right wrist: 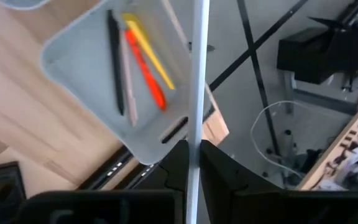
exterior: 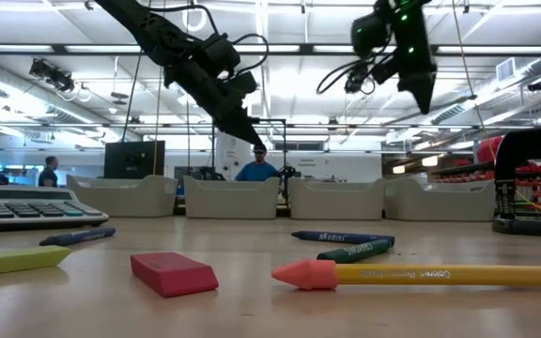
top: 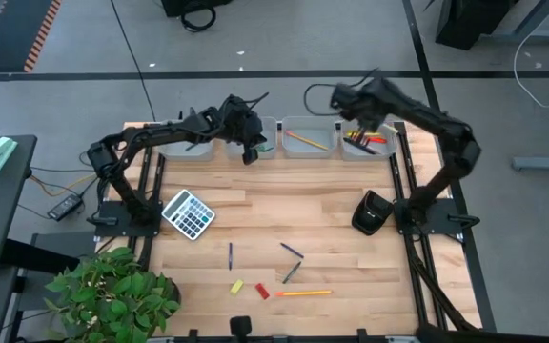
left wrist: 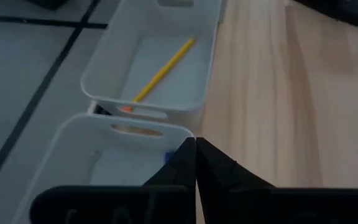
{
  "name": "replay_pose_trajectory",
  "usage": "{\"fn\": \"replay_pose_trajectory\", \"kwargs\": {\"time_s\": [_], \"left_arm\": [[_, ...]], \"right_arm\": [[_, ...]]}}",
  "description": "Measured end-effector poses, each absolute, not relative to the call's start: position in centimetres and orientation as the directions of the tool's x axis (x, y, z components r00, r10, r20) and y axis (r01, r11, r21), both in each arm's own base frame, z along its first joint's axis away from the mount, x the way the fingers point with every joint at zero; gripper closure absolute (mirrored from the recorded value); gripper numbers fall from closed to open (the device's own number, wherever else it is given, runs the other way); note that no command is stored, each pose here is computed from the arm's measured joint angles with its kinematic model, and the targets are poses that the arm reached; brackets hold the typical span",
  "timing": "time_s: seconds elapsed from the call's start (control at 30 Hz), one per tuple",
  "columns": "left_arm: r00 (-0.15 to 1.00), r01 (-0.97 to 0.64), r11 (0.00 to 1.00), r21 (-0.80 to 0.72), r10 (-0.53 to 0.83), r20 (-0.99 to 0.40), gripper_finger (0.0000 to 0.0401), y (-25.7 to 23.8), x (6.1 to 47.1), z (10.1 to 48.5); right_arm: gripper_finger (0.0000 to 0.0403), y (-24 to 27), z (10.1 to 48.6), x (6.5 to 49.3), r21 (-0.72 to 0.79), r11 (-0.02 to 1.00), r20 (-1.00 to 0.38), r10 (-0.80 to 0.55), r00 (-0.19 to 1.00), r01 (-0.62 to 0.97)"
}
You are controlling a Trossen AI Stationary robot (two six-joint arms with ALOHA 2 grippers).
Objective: Sort crayons/erasers/pens/pencils in bins
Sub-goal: Put the white pencil into the gray bin
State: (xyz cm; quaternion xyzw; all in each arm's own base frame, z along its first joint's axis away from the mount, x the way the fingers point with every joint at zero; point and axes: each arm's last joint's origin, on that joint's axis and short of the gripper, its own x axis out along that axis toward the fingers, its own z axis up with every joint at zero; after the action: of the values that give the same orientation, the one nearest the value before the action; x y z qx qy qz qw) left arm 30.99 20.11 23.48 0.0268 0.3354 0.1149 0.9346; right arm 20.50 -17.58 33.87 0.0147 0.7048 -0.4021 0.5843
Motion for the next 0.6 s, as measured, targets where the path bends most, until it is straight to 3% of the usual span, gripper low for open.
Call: {"fn": "replay_pose_trajectory", "kwargs": {"time_s": [0.33, 0.47, 0.6], "left_arm": [[0.756, -0.253, 0.966, 0.048, 0.228, -0.613, 0.0366, 19.9, 31.2, 23.6], [0.767, -0.256, 0.966, 0.015, 0.213, -0.605, 0.0370, 19.1, 31.8, 23.7], [0.794, -0.244, 0.970, 0.010, 0.206, -0.572, 0.0379, 18.4, 32.5, 24.0]], "right_arm": [[0.0366, -18.5, 36.0, 16.5, -0.519, 0.679, -0.855, -0.428, -0.293, 0.519], [0.0366, -19.6, 34.2, 16.1, -0.425, 0.724, -0.905, -0.323, -0.277, 0.543], [0.0366, -20.3, 30.9, 15.5, -0.420, 0.758, -0.895, -0.256, -0.366, 0.498]]}}
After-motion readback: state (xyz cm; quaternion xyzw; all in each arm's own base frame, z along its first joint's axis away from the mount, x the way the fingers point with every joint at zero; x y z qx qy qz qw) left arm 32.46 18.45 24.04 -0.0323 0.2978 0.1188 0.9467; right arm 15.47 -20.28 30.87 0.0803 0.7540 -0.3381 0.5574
